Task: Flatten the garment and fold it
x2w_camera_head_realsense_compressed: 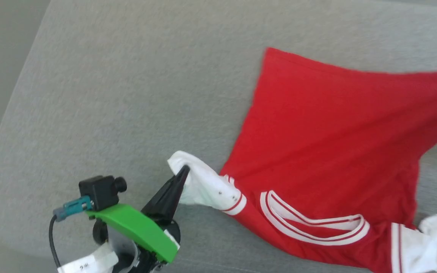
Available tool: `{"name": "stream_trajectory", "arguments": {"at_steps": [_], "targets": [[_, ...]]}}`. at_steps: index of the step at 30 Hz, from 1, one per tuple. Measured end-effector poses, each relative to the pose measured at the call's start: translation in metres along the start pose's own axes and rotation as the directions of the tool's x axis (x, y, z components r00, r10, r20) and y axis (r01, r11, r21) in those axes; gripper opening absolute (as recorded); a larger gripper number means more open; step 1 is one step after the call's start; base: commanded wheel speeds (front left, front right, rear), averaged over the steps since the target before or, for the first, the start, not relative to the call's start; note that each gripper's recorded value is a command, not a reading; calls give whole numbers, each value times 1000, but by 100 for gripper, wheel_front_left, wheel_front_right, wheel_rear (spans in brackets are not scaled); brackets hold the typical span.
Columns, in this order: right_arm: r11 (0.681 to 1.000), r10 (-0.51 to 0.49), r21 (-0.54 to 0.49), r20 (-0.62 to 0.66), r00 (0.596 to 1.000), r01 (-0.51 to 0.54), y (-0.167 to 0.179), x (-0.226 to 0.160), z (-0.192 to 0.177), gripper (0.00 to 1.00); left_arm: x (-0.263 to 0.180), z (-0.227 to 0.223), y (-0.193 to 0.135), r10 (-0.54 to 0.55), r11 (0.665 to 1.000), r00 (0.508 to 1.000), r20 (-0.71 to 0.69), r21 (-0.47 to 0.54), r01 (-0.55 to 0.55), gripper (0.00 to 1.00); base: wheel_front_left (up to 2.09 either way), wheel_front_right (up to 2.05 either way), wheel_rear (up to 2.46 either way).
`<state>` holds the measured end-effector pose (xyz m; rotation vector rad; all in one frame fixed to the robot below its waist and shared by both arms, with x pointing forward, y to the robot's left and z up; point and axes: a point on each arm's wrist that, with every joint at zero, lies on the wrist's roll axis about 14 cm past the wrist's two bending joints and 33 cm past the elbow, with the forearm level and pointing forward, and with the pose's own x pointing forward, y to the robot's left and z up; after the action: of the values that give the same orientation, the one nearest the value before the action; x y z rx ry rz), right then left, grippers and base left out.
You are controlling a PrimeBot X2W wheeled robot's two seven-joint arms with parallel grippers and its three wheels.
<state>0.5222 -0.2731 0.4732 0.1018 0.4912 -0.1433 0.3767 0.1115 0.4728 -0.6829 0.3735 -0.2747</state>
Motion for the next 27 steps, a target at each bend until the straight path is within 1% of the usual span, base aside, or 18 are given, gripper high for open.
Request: {"name": "stream_trajectory", "arguments": {"at_steps": [3,8,9,10,14,17,21,27], "targets": [[997,-57,51,30,998,55,-32,-34,-3,0,-3,-2,-8,-22,1000,1000,-6,0,22,0,0,0,0],[974,-172,149,7,985,169,-81,-99,-35,0,-4,-9,-21,-65,998,998,-29,4,65,0,0,0,0],[967,-199,162,-8,980,198,-91,-113,-44,0,-4,-10,-25,-76,997,997,-33,6,76,0,0,0,0],[938,-272,206,-55,961,277,-118,-152,-71,0,-4,-12,-34,-102,995,994,-43,10,102,0,0,0,0],[904,-337,233,-128,933,358,-143,-195,-104,0,-7,-18,-41,-120,993,991,-64,9,120,0,0,0,0],[886,-323,283,-193,927,367,-148,-208,-134,0,-8,-19,-44,-125,992,990,-69,13,126,0,0,0,0],[897,-277,284,-235,932,338,-134,-203,-163,0,-9,-21,-45,-127,991,989,-82,20,129,0,0,0,0],[915,-207,288,-273,940,285,-107,-181,-189,0,-11,-25,-49,-137,990,985,-103,20,139,0,0,0,0]]}}
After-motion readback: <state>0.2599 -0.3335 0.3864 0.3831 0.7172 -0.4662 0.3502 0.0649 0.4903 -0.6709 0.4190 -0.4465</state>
